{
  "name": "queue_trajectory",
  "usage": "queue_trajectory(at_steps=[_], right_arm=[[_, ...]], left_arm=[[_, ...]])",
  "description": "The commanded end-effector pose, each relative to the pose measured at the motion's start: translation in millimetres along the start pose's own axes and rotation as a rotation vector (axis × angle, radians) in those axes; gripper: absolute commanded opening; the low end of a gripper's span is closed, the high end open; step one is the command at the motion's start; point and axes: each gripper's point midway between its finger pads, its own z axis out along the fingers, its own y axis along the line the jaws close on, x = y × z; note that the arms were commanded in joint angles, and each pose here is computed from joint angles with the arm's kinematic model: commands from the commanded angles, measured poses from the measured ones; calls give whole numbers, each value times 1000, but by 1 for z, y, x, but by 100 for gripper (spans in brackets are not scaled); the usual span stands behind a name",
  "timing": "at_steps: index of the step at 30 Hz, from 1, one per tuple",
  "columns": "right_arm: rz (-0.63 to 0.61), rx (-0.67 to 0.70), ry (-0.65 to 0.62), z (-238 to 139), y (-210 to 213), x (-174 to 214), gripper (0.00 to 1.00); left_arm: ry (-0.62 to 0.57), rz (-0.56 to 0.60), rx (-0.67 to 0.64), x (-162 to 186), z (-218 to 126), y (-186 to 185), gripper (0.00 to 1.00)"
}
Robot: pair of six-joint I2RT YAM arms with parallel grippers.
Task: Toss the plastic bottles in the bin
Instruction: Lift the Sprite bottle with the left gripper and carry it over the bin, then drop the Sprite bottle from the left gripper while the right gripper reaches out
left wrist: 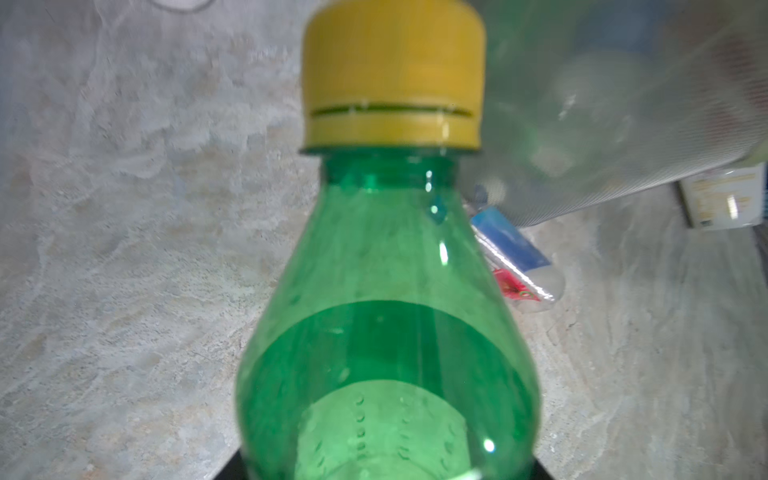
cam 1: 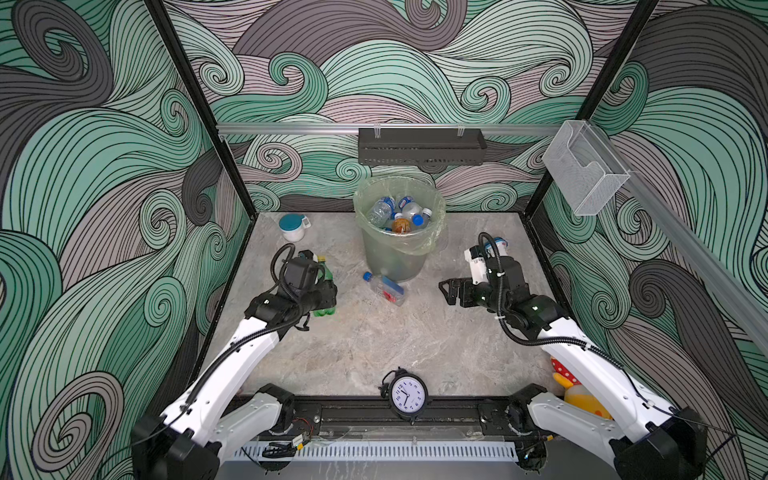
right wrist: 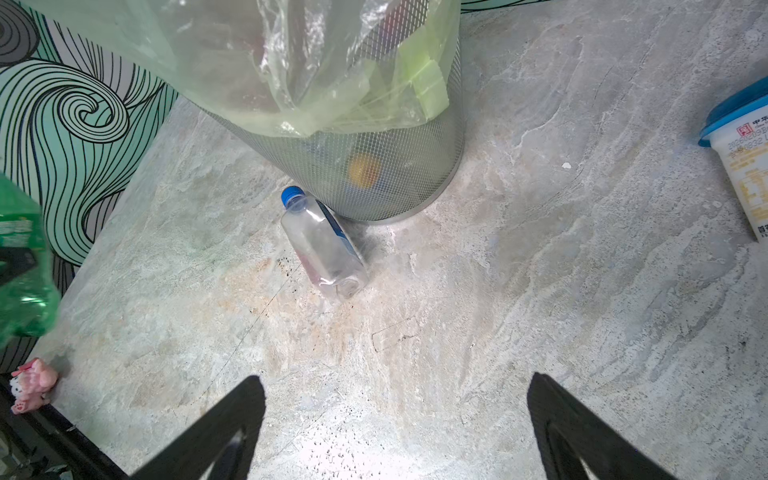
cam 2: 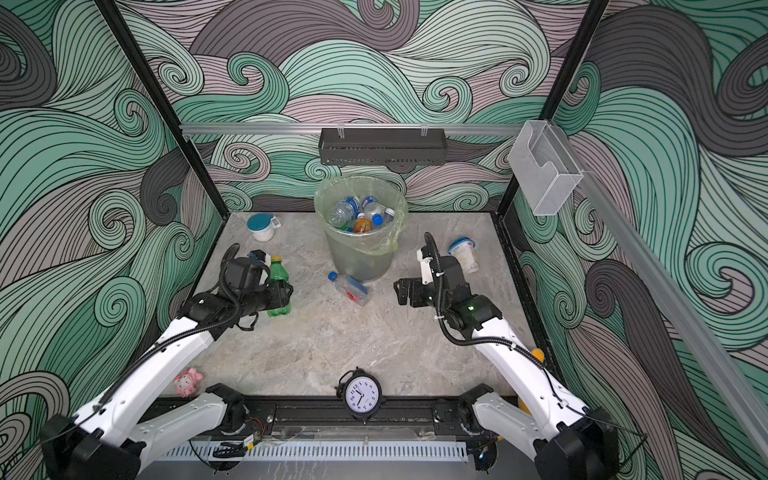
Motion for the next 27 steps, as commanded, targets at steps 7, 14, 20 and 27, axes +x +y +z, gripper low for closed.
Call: queue_trajectory(at_steps=[7, 14, 20, 27], right_arm=[[-11, 4, -22, -5, 2, -8, 99], [-8, -15, -39, -7, 6, -10, 99], [-3, -29, -62, -13, 8, -11, 99], [16, -19, -97, -27, 5, -9, 99]], left_arm=[[-278, 43, 162, -50, -70, -24, 61], [-359, 46, 325, -109, -87, -74, 60], [-345, 88, 554, -204, -63, -165, 60], [-116, 132, 556, -216, 1, -207, 86]])
